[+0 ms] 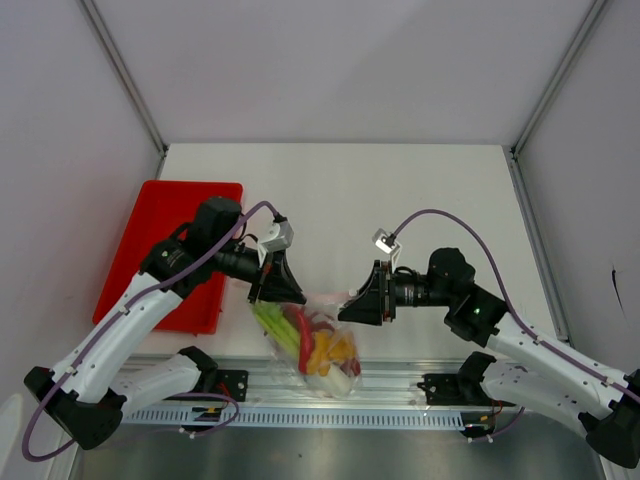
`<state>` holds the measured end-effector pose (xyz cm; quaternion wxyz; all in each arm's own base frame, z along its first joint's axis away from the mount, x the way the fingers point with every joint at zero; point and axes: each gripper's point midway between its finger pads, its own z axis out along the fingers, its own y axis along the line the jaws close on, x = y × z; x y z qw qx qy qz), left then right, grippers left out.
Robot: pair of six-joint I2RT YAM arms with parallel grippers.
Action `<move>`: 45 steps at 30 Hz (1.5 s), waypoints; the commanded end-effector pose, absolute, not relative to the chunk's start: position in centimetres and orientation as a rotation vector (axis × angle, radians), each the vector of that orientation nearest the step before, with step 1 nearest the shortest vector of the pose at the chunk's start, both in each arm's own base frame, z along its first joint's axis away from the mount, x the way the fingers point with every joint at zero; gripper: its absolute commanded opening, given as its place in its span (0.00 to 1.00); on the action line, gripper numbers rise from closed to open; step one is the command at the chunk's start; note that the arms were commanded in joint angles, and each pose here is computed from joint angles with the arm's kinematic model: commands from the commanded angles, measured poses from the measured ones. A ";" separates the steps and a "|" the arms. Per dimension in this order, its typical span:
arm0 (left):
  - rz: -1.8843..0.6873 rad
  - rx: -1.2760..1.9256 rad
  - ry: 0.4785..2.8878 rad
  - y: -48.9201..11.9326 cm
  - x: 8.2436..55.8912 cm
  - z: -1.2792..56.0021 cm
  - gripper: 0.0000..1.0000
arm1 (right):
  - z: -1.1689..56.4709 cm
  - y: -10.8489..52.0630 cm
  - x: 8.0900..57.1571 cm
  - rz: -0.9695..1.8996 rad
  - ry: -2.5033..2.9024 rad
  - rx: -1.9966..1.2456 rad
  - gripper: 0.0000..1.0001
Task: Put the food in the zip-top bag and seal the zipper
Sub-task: Zip the zipper food storage bag at the center of the board.
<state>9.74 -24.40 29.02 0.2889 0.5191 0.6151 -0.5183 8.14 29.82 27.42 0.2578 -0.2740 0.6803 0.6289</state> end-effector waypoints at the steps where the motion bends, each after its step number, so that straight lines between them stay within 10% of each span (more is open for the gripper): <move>1: -1.380 1.392 1.583 -24.5 9.5 30.1 0.01 | 29.0 30.0 8.1 1.727 1.757 -0.747 0.33; 4: -1.383 1.391 1.585 -24.5 9.5 30.1 0.01 | 28.8 30.0 8.3 1.714 1.767 -0.738 0.02; 12: -1.399 1.386 1.578 -24.2 8.8 30.4 0.01 | 29.2 29.7 9.2 1.620 1.734 -0.750 0.00; 18: -1.361 1.300 1.492 -24.3 8.9 34.3 0.53 | 29.7 29.6 9.1 1.598 1.717 -0.793 0.00; 28: -1.360 1.315 1.472 -28.1 9.2 36.5 0.94 | 31.5 30.1 7.7 1.619 1.679 -0.943 0.00; 45: -1.567 1.382 1.627 -32.5 9.8 34.8 0.61 | 31.9 30.7 7.8 1.587 1.688 -0.984 0.00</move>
